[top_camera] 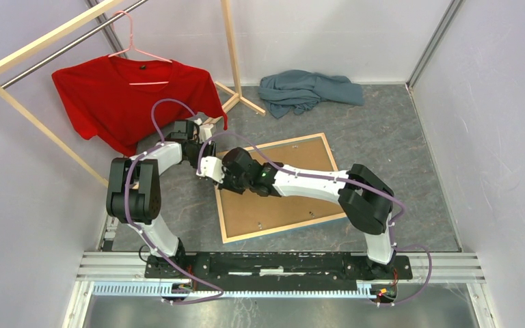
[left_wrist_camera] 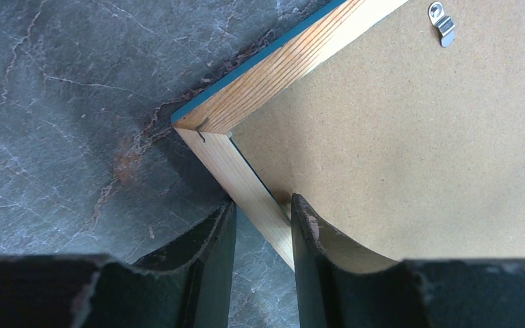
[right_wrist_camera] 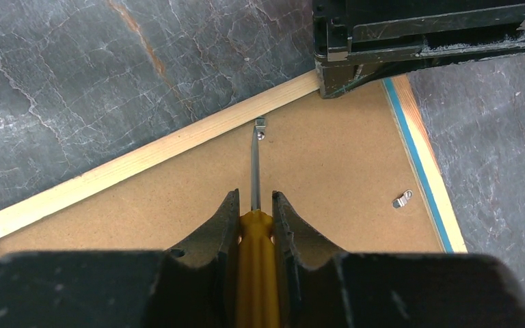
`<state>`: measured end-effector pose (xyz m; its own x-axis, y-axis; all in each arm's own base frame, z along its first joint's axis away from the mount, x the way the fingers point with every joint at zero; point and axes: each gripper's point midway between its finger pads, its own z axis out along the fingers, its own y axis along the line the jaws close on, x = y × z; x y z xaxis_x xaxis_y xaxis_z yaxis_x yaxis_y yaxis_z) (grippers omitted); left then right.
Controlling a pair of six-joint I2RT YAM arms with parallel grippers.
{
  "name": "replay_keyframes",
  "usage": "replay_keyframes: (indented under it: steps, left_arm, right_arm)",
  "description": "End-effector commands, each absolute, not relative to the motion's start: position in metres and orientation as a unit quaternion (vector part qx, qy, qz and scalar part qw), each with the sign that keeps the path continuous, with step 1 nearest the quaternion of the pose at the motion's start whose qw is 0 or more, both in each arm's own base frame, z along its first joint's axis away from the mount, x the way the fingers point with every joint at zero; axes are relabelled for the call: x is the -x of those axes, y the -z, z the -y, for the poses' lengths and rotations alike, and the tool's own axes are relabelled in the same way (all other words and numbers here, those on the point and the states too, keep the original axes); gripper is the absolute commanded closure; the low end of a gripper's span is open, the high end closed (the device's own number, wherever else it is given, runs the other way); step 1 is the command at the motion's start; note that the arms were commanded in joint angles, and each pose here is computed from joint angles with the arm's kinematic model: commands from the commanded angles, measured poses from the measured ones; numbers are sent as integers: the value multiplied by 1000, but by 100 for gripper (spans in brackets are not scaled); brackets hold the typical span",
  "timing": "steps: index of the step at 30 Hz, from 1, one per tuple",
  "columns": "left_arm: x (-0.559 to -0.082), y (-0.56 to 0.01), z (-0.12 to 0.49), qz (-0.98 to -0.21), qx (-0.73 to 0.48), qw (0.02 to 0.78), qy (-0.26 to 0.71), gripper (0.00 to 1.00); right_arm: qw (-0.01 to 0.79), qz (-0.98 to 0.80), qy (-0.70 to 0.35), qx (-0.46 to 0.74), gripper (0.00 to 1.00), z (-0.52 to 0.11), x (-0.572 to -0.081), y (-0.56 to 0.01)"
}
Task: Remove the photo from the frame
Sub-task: Release the photo frame item from the photo frame.
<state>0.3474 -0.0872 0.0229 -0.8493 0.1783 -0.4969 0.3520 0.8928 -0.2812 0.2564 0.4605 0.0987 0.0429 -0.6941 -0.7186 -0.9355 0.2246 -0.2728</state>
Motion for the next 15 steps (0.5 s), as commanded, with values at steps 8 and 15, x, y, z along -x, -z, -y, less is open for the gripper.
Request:
replay_keyframes:
  steps: [8,15]
  left_arm:
    - [-344,-31,96,-933,-158,243,213,60]
    - [-344,-32,96,-933,-158,244,214,61]
  right_arm:
    - [410,-662,-142,612,100,-474,-251,-94]
    - [412,-663,-126,613,100,-474,-251,-91]
